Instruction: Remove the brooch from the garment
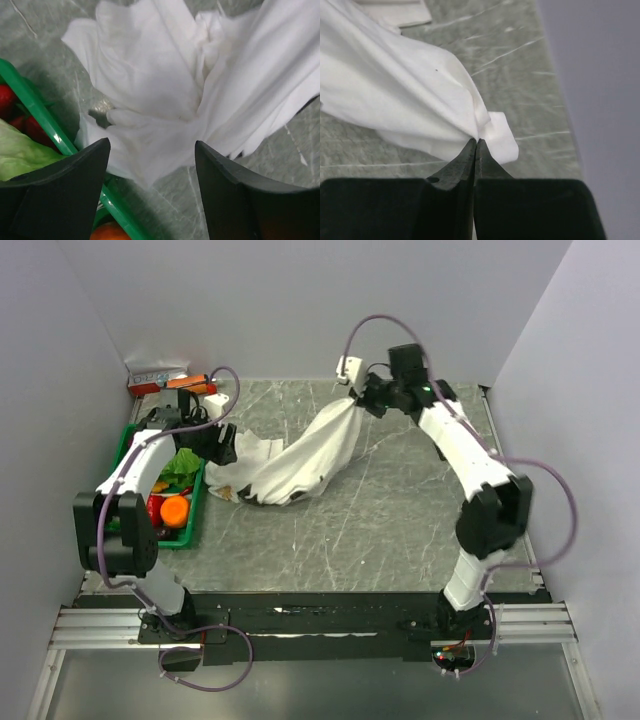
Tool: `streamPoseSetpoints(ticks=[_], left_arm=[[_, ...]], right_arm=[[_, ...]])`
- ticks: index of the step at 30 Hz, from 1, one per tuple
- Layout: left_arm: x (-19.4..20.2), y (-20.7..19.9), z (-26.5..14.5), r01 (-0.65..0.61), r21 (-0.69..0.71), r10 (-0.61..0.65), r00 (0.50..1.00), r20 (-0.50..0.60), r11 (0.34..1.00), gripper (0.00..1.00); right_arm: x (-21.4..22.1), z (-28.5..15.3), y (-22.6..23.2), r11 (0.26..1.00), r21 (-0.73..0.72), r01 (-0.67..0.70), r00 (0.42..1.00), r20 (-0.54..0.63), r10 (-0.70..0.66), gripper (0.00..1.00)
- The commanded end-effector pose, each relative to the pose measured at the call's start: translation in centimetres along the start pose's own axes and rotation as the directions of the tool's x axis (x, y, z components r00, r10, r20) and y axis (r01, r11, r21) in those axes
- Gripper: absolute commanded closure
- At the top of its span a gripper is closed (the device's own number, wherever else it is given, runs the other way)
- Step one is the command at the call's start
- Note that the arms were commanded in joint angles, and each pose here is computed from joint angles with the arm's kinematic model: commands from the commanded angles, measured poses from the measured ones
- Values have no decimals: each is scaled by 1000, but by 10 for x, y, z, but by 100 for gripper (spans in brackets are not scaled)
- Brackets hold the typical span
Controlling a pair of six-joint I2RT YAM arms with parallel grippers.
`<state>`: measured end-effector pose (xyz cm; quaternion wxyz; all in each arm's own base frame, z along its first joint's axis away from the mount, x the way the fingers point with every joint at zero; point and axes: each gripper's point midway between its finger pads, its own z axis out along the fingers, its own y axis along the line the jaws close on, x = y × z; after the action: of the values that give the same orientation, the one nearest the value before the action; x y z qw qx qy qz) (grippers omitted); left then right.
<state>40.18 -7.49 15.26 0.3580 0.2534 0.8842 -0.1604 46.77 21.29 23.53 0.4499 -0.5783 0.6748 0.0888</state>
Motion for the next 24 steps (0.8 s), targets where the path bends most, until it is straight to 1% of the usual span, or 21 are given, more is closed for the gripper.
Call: streamPoseSetpoints(ticks=[1, 2, 3, 9, 11, 15, 16, 17, 18, 19, 21, 22, 24], left_arm=[[1, 9, 6, -64, -1, 64, 997, -49, 998, 26], [0, 11, 7, -63, -1, 63, 997, -53, 998, 27], [4, 12, 12, -53, 5, 53, 996, -70, 999, 27], [17, 13, 29, -25, 33, 29, 993, -118, 999, 28], [21, 13, 32, -30, 36, 34, 990, -137, 999, 30], [34, 10, 42, -22, 89, 38, 982, -187, 996, 33], [35, 11, 44, -24, 94, 42, 981, -191, 995, 36], [36, 10, 46, -23, 104, 42, 981, -192, 994, 40], [39, 9, 49, -17, 116, 40, 979, -202, 993, 47], [38, 8, 50, -19, 128, 45, 978, -202, 992, 64], [22, 10, 51, -17, 136, 41, 984, -174, 991, 77], [14, 11, 49, -14, 131, 35, 986, -160, 991, 89], [-24, 16, 38, -59, 107, 67, 995, -73, 993, 99]], right_arm=[[-3, -35, 13, 1000, 22, 21, 1000, 14, -21, 100], [6, -36, 17, 1000, 22, 20, 1000, -8, -20, 100], [25, -36, 24, 1000, 9, -5, 999, -42, 5, 100], [73, -49, 43, 997, 11, -79, 988, -134, 80, 100], [84, -51, 46, 994, 14, -112, 981, -156, 112, 100], [95, -51, 54, 988, 9, -151, 973, -176, 151, 100], [95, -50, 54, 988, 12, -154, 973, -173, 154, 100], [97, -50, 54, 986, 14, -165, 971, -176, 165, 100], [98, -48, 56, 985, 11, -171, 969, -178, 170, 100], [98, -48, 55, 984, 15, -176, 968, -179, 175, 100], [99, -45, 46, 980, 49, -192, 965, -173, 197, 100], [100, -45, 40, 977, 77, -200, 961, -178, 210, 100], [97, -44, 15, 960, 148, -236, 955, -146, 258, 100]])
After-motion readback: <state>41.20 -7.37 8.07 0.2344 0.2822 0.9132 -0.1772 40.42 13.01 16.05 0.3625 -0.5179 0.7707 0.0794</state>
